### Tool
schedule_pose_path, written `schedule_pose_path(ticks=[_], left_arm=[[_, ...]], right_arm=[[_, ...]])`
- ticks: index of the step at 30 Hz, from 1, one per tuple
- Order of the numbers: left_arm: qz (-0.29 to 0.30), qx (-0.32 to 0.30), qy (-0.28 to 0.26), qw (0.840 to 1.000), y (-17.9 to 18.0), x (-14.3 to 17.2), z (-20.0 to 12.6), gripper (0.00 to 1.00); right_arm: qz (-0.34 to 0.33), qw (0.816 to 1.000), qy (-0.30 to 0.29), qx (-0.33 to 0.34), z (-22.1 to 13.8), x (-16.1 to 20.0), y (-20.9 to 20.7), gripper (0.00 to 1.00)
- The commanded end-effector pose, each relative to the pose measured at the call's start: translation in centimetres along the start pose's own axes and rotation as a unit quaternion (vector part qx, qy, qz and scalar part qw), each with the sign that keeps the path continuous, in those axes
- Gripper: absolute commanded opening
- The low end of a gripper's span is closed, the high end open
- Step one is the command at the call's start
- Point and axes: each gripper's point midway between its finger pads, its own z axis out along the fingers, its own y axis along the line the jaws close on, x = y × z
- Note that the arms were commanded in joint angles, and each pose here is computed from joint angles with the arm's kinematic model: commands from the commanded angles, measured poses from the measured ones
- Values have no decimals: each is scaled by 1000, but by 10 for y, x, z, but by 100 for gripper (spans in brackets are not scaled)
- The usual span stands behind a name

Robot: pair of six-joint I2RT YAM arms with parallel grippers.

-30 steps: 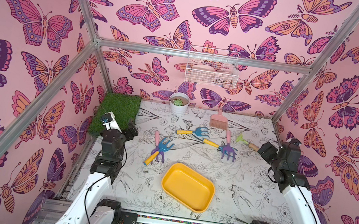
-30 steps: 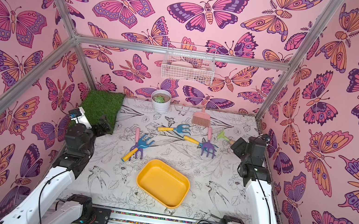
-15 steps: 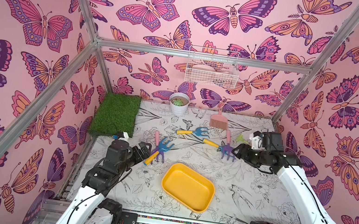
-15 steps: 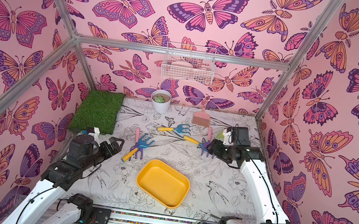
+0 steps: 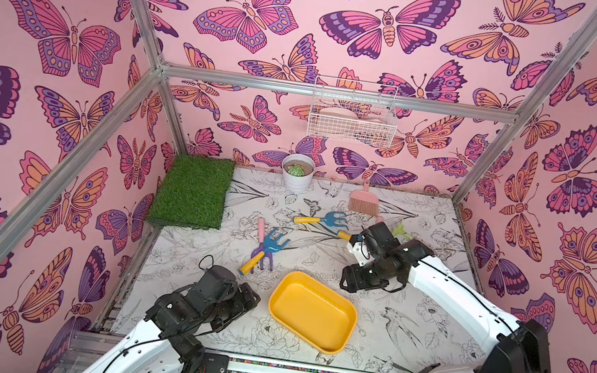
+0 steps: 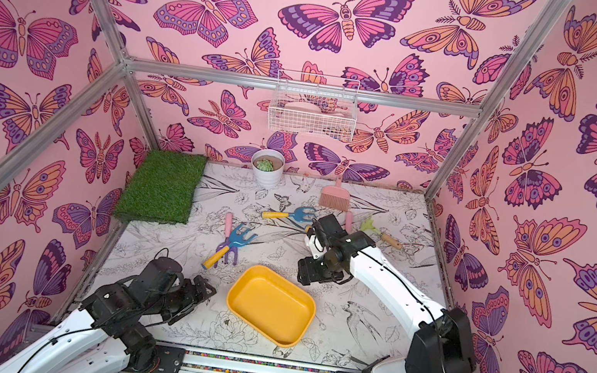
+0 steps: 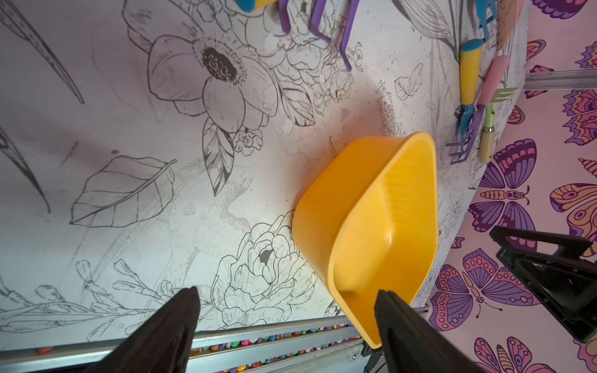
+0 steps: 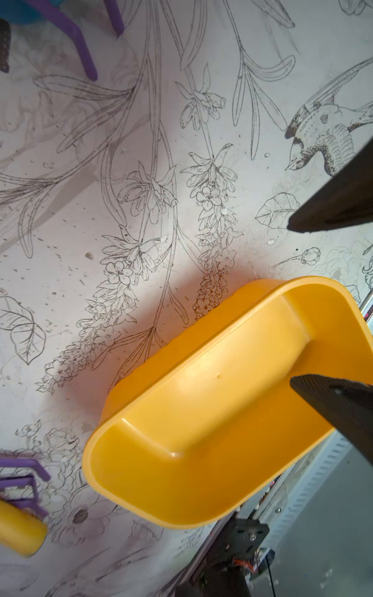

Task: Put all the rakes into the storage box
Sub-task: Move the storage box to the center of the board.

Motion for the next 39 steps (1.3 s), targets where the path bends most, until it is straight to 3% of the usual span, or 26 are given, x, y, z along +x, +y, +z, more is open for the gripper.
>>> schedule_pose_path(ticks=[1, 9, 22, 32, 39], left_arm=[[9, -4, 43, 999, -2, 14, 0, 88], [-11, 33, 52, 998, -3, 20, 7, 87], [-25, 44, 73, 996, -3, 23, 20, 87], [-40, 52, 77, 995, -2, 19, 20, 87], [-50, 60, 71, 994, -3, 13, 18, 86]], right_arm=[[-55, 998, 18, 24, 4, -4, 5, 71], [-121, 991, 61, 13, 38, -5, 32, 65], [-132, 987, 89, 34, 69, -17, 27, 59], [-133, 985, 103, 32, 83, -23, 29, 43], [-119, 987, 100, 38, 83, -24, 28, 20]])
